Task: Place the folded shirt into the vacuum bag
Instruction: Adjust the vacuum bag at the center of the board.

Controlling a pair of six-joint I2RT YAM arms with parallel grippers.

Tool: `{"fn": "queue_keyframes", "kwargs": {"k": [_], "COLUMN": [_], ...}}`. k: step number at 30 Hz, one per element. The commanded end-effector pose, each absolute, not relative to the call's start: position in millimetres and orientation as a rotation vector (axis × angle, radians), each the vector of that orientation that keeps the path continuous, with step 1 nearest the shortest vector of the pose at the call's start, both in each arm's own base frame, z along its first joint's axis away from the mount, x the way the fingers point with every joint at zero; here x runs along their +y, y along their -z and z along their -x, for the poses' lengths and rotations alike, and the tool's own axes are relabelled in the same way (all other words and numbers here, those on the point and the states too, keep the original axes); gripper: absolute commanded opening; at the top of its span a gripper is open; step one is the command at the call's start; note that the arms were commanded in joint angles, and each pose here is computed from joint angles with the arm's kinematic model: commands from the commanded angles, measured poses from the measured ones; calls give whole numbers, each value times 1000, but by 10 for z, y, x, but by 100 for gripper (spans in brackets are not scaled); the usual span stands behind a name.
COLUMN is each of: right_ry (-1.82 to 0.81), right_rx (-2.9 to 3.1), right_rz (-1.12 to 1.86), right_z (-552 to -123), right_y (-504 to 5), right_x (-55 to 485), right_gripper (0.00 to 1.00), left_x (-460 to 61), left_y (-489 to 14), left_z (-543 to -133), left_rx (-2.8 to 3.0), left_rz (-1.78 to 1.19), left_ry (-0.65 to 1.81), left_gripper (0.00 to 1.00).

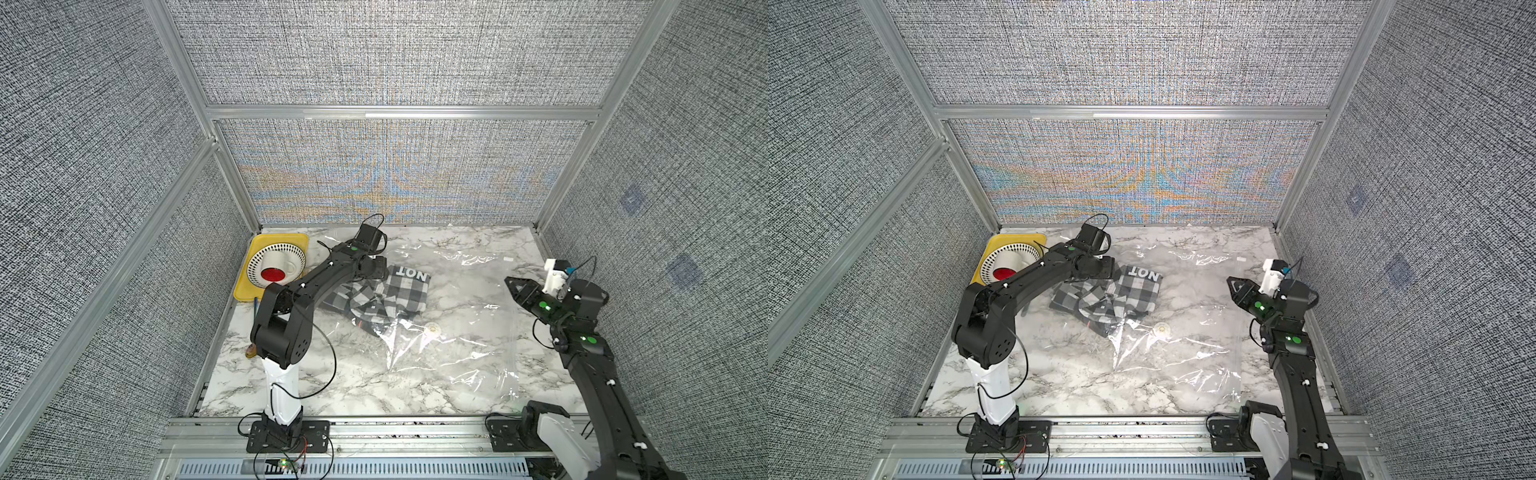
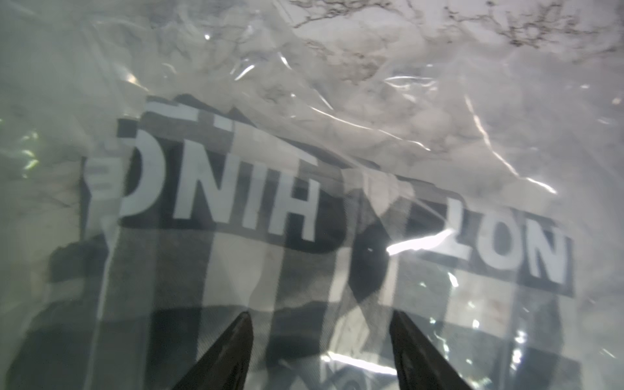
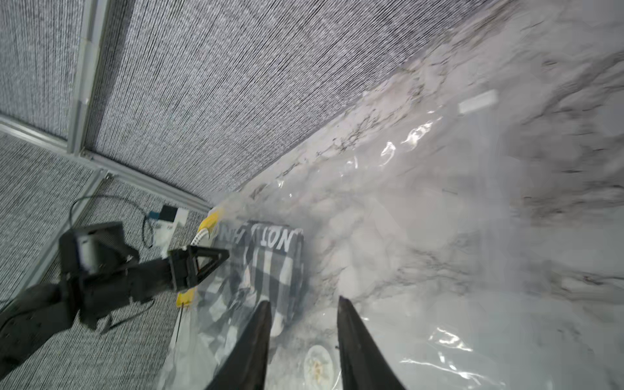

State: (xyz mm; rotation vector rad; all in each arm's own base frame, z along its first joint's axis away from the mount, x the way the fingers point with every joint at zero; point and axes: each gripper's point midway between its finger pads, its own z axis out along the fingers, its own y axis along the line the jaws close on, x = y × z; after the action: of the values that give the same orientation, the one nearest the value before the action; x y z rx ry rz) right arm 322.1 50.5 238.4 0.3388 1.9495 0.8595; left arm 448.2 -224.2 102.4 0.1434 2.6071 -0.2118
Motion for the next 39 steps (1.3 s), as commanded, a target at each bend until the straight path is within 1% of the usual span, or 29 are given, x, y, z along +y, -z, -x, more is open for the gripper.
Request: {"fn": "queue_keyframes", "kwargs": {"k": [1, 3, 5, 6, 10, 12, 15, 18, 25, 28, 31, 35, 37, 39], "right_ry": [-875, -904, -926, -935, -1003, -1067, -1159, -1209, -1420, -1545, -1604, -1588, -1551, -1546], "right_rx": [1961, 1993, 2025, 2040, 2066, 2060, 2058, 2072, 2053, 2069, 2138, 2270, 2325, 2349], "right_rz": [-212, -159, -112, -89, -3, 53, 122, 151, 135, 125, 74, -47, -94, -115], "right_z": [-3276, -3297, -3320, -3329, -3386, -3451, -3576, -3779, -4443, -4574, -4547, -4434, -4392, -4368], "right_y": [-2434, -2389, -2350, -2329, -2317, -2390, -2477, -2464, -2318, -2063, -1577, -794, -510, -376], "right_x": [777, 957, 1118, 1203, 1543, 1783, 2147, 2444, 2963, 3166, 3285, 3246, 3195, 3169], "right_gripper": [36, 36, 36, 36, 36, 36, 36, 36, 36, 36, 36, 36, 36, 36], "left_x": [-1860, -1571, -1400, -1380, -1590, -1668, -1789, -1858, -2027, -2048, -1971, -1874, -1848, -1856], "left_y": [-826, -595, -432, -462, -849, -1130, -1364, -1419, -1173, -1045, -880, -667, -567, -506], "left_z": [-4708, -4833, -4870, -4880, -4790, -4738, -4627, -4493, -4115, -3973, -3876, -3794, -3765, -3733], "left_rx": [2601, 2634, 2704, 2715, 2636, 2591, 2551, 2540, 2566, 2575, 2596, 2630, 2648, 2660], "left_rz": [-79, -7, 51, 65, 40, 45, 41, 50, 74, 86, 110, 117, 123, 120], "left_ry": [24, -44, -7, 36, 222, 302, 410, 480, 570, 568, 531, 469, 455, 460], "left_gripper": [67, 67, 65, 64, 64, 64, 66, 69, 71, 71, 72, 72, 72, 72]}}
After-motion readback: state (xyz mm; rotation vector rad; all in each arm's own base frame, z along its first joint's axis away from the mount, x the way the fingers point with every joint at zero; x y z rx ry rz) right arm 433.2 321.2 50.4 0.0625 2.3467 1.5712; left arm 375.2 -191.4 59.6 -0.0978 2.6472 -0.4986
